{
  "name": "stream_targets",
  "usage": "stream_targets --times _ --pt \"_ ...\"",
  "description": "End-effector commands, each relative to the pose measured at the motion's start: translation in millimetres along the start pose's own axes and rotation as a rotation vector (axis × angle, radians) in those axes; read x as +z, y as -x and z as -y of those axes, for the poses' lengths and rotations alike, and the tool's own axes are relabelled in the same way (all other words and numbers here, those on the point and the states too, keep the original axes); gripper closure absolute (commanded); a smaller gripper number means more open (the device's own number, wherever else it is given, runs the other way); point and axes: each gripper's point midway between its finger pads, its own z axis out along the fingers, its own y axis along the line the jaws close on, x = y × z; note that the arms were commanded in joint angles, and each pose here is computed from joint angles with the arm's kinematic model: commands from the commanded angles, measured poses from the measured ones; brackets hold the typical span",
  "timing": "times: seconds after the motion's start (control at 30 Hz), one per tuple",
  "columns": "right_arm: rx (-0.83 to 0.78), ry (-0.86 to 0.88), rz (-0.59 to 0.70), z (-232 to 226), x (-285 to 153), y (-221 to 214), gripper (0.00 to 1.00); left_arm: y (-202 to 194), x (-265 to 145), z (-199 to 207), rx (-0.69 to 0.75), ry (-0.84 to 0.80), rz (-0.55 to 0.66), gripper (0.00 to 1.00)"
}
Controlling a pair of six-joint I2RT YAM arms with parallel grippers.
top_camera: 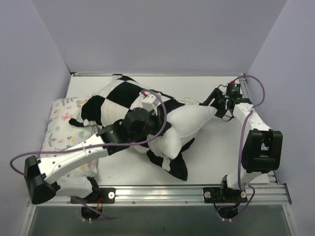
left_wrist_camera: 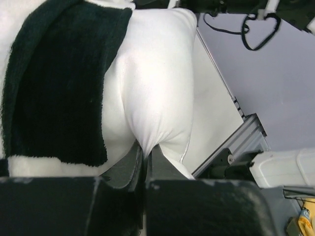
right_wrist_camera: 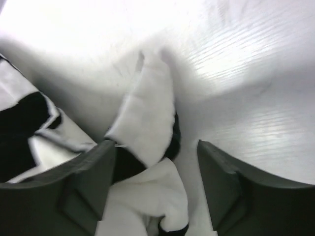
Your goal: Remove the pillowcase from the pillow
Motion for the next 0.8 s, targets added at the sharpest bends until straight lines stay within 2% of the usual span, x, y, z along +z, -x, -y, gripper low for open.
stream_targets --times 0.0,0.03,0.1,0.13,0.27,0.37,0.53,0.6,0.63,0.7,0.73,0.77 --pt "0.032 0.062 0.148 -6.7 -45.4 40.3 0.30 83.4 16.0 56.8 -0.032 -0.129 0.251 1.00" --pt "0.050 0.060 0.138 -3.2 -52.7 38.7 0.28 100.2 17.6 65.1 -0.042 -0.130 0.286 1.00" --pt "0.084 0.060 0.187 3.5 -77.4 50.2 0.23 94.2 44.2 64.5 -0.027 -0.097 0.255 1.00" --pt "0.092 0.053 0.195 5.5 -87.0 49.8 0.21 105.0 47.2 72.4 -0.034 -0.104 0.273 1.00" --pt "0.057 0.075 0.297 -4.6 -137.8 52.0 0.14 84.5 97.3 75.3 -0.034 -0.085 0.205 1.00" --pt "0.006 0.125 0.321 -22.0 -158.1 33.6 0.11 77.9 128.9 86.1 -0.030 -0.102 0.159 1.00" --pt "-0.158 0.147 0.249 -42.5 -145.2 -27.7 0.06 66.0 163.1 94.9 0.020 -0.100 0.081 1.00" --pt "-0.202 0.152 0.237 -43.5 -143.3 -39.8 0.06 64.9 164.8 90.0 0.033 -0.079 0.077 0.85" --pt "-0.206 0.130 0.219 -34.5 -136.4 -48.8 0.05 64.3 164.0 86.1 0.035 -0.064 0.080 0.67" --pt "-0.218 0.122 0.224 -27.7 -137.3 -54.7 0.03 73.5 154.5 84.9 0.042 -0.058 0.103 0.50" --pt "-0.218 0.106 0.222 -20.6 -134.2 -59.1 0.02 74.1 153.3 77.7 0.043 -0.036 0.110 0.37" --pt "-0.226 0.114 0.233 -20.0 -137.1 -61.1 0.01 77.9 149.6 76.6 0.042 -0.034 0.120 0.32"
